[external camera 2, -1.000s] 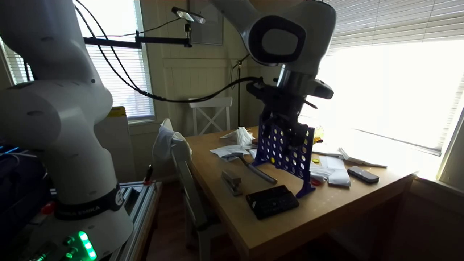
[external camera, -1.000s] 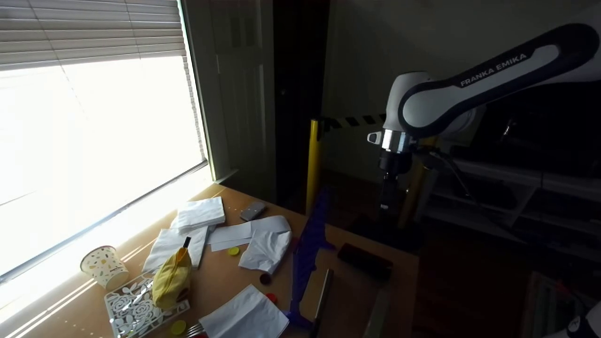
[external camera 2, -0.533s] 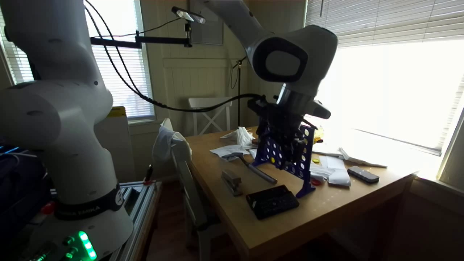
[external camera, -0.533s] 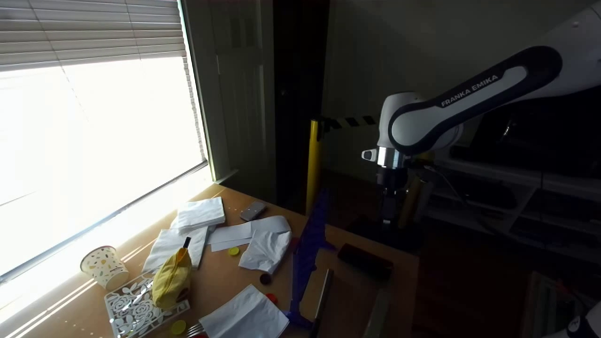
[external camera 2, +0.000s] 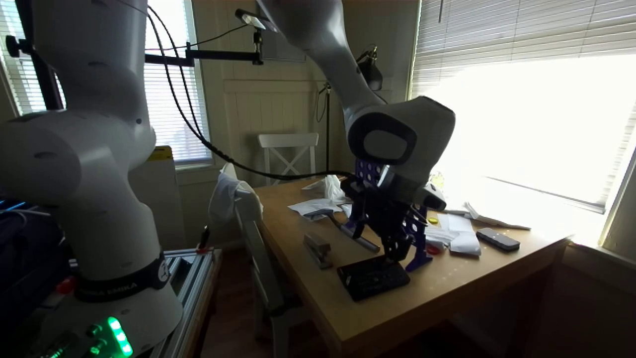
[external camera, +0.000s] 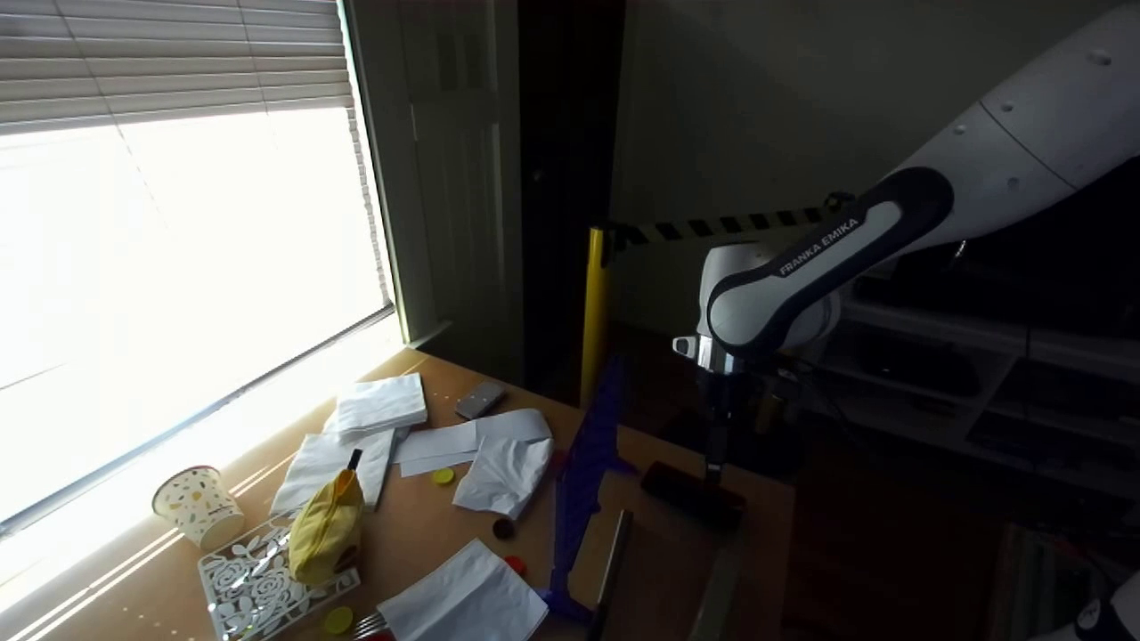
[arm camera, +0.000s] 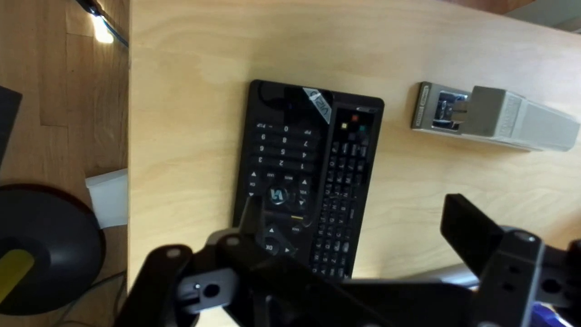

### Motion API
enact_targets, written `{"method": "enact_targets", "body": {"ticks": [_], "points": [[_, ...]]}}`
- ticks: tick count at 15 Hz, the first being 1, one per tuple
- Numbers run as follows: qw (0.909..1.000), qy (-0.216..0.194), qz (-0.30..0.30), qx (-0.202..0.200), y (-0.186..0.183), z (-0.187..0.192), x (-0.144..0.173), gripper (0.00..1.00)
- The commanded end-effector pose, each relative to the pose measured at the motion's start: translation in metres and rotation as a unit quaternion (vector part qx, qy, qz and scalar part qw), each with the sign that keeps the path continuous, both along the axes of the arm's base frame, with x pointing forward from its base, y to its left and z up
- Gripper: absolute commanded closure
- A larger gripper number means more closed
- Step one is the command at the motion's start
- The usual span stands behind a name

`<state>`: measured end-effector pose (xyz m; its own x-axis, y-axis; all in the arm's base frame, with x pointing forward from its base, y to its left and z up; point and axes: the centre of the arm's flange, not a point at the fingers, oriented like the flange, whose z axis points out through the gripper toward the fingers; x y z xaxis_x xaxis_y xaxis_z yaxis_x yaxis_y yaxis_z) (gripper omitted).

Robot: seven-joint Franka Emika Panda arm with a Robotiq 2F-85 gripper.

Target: Slide the back cover of the black remote to the right.

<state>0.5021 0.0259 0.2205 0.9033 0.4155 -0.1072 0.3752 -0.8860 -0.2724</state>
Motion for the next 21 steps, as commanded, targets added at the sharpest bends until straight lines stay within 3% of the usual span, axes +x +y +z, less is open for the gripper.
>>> {"method": "enact_targets", "body": {"ticks": [1, 11, 21], "points": [[0.9994, -0.014, -0.021, 0.024, 0.005, -0.032, 0.009, 0.00], [0.9979, -0.013, -0.059, 0.023, -0.010, -0.062, 0.009, 0.00], [0.9963, -0.012, -0.070, 0.048, -0.017, -0.070, 0.012, 0.00]]}}
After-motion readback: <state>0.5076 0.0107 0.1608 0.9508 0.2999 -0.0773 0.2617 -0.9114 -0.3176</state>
